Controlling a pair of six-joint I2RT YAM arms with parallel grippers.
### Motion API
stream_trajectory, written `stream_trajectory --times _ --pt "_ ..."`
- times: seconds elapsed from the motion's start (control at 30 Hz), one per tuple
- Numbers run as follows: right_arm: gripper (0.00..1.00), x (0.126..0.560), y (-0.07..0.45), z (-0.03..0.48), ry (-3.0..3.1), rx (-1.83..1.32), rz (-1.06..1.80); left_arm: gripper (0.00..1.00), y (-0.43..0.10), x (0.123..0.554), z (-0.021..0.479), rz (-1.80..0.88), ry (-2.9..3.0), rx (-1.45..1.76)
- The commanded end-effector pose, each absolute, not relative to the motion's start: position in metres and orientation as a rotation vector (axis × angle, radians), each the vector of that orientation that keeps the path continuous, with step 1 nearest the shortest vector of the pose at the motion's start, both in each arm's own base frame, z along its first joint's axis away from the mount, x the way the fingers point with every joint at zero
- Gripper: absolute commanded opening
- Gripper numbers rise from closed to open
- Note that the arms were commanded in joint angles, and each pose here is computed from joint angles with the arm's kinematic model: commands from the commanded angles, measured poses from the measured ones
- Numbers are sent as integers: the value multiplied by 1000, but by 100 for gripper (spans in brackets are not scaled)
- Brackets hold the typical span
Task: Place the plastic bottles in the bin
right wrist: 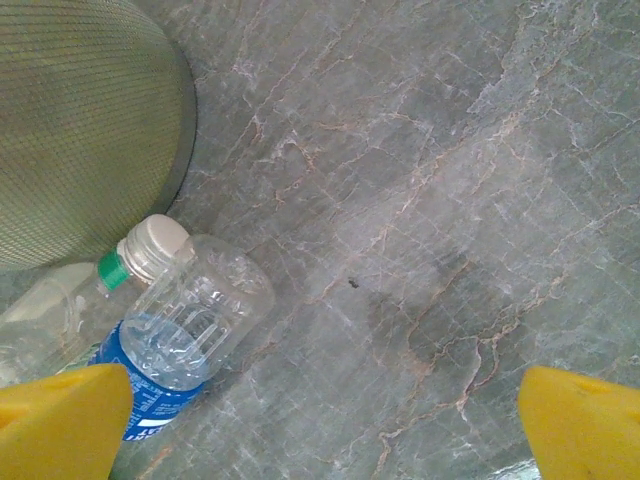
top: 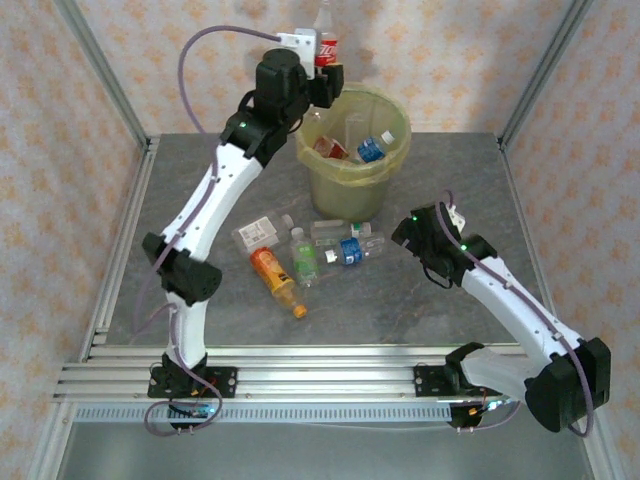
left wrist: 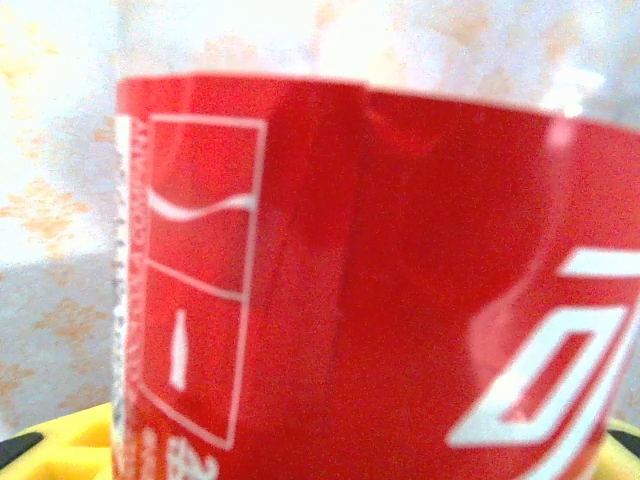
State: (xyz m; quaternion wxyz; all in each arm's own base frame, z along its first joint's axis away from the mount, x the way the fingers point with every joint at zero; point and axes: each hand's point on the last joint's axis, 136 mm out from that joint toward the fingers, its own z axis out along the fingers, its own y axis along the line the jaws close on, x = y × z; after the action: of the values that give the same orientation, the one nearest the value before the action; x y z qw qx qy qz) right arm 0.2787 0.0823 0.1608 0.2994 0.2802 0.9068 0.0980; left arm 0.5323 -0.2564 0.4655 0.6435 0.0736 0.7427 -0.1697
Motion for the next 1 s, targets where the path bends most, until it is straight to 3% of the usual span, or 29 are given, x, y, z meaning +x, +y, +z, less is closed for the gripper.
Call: stream_trajectory --times 0.0,0.8,0.97 --pt "99 275 80 160 2397 759 251 58 -276 531 456 -350 1704 333" --pt "99 273 80 166 2401 741 228 66 -300 573 349 -189 1846 528" --pt "99 273 80 166 2401 740 228 73 -297 573 346 -168 1856 533"
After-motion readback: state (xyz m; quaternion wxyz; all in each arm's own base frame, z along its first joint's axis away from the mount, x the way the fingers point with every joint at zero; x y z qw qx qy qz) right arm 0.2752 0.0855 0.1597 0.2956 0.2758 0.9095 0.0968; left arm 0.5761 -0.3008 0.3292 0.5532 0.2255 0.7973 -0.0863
